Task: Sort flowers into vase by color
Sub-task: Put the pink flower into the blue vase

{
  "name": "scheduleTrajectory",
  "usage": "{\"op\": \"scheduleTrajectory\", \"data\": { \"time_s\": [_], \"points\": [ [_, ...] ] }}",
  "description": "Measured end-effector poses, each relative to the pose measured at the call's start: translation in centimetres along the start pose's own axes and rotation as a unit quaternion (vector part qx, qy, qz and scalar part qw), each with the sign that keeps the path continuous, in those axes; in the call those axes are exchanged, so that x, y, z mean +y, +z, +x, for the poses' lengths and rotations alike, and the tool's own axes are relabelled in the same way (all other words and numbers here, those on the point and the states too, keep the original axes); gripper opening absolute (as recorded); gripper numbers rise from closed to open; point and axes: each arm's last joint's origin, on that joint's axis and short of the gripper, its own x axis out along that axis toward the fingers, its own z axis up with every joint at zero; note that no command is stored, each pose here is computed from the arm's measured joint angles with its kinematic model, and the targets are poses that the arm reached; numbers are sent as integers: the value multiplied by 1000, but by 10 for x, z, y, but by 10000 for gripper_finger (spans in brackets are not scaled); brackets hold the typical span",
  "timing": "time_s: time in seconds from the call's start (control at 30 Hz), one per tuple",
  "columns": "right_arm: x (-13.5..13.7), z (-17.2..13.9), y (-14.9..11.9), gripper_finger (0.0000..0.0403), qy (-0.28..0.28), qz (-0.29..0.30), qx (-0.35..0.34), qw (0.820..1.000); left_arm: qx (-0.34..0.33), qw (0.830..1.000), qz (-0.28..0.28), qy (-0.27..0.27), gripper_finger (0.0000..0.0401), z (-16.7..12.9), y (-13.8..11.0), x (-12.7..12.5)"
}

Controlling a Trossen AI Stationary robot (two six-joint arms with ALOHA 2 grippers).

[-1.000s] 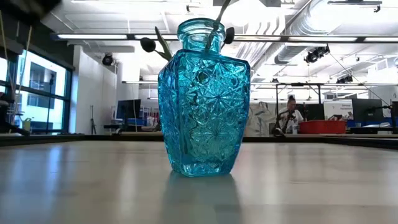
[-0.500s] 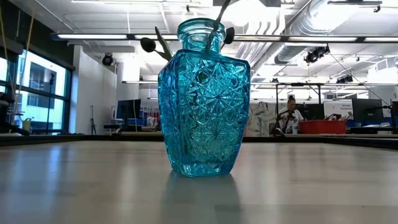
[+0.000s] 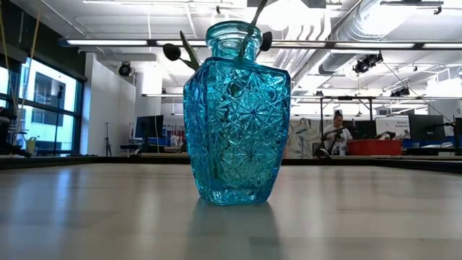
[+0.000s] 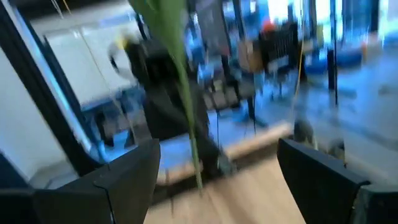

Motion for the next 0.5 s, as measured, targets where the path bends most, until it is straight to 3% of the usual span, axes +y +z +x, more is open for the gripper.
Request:
{"op": "scheduleTrajectory", "data": {
  "time_s": [0.17, 0.37, 0.5],
  "points": [
    [-7, 7, 12, 318, -3, -11, -43, 999, -41, 999, -16, 23, 0, 27, -15, 11],
    [-19, 15, 15, 318, -15, -4, -49, 999, -22, 999, -31, 17, 0, 41, -33, 12],
    [-21, 17, 17, 318, 6, -3, -50, 999, -14, 999, -28, 21, 0, 44, -40, 12]
  ]
}}
